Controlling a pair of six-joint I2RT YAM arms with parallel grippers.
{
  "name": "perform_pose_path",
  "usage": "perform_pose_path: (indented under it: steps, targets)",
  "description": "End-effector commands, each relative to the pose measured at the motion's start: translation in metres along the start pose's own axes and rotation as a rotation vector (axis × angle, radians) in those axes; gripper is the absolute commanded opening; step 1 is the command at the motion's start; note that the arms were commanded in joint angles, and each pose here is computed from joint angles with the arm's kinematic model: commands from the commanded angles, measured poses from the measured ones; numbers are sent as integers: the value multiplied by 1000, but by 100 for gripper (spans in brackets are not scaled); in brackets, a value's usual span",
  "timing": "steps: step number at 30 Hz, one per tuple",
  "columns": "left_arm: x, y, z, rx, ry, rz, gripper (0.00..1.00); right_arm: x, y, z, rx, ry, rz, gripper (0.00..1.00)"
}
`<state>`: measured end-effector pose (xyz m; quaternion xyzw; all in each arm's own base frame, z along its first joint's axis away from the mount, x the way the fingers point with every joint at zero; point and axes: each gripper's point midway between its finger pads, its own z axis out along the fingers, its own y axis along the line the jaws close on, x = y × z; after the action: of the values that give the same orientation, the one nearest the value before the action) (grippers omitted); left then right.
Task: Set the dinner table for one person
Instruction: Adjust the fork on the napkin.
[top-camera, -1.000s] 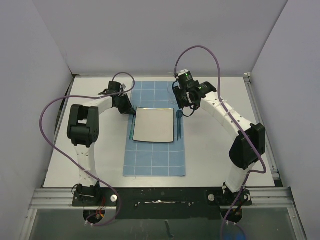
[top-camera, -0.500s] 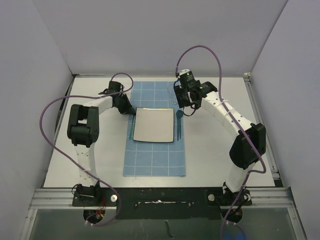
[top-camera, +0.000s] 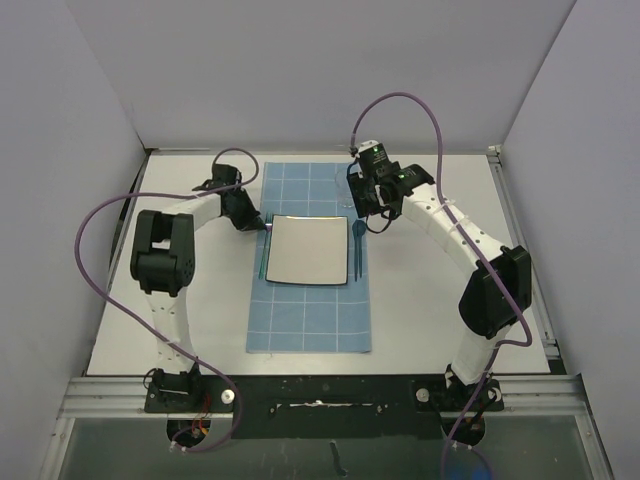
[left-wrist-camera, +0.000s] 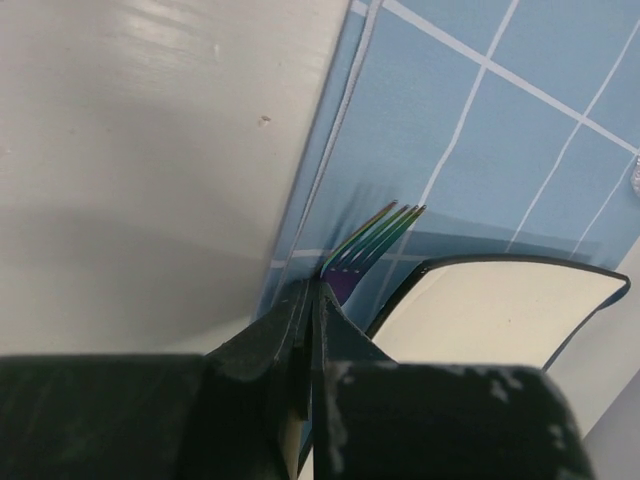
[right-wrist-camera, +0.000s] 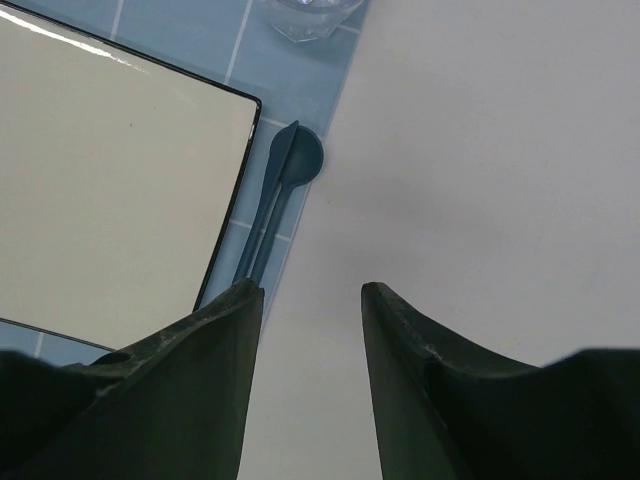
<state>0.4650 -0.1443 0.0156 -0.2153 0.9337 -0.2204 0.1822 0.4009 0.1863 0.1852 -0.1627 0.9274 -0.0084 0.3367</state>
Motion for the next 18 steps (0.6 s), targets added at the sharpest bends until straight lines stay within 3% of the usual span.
perform_pose_path:
  steps: [1,5,10,18]
  targets:
    - [14,59,-7,-227,5,-12,0,-19,-1,-14,-18,-81,34,45]
    - [8,64,-23,-283,-39,8,2,-18,0,-16,-30,-87,40,45]
    - [8,69,-46,-414,-112,83,27,-15,1,-19,-43,-89,49,45]
    - [20,64,-76,-553,-197,186,27,-11,-1,-29,-49,-107,66,45]
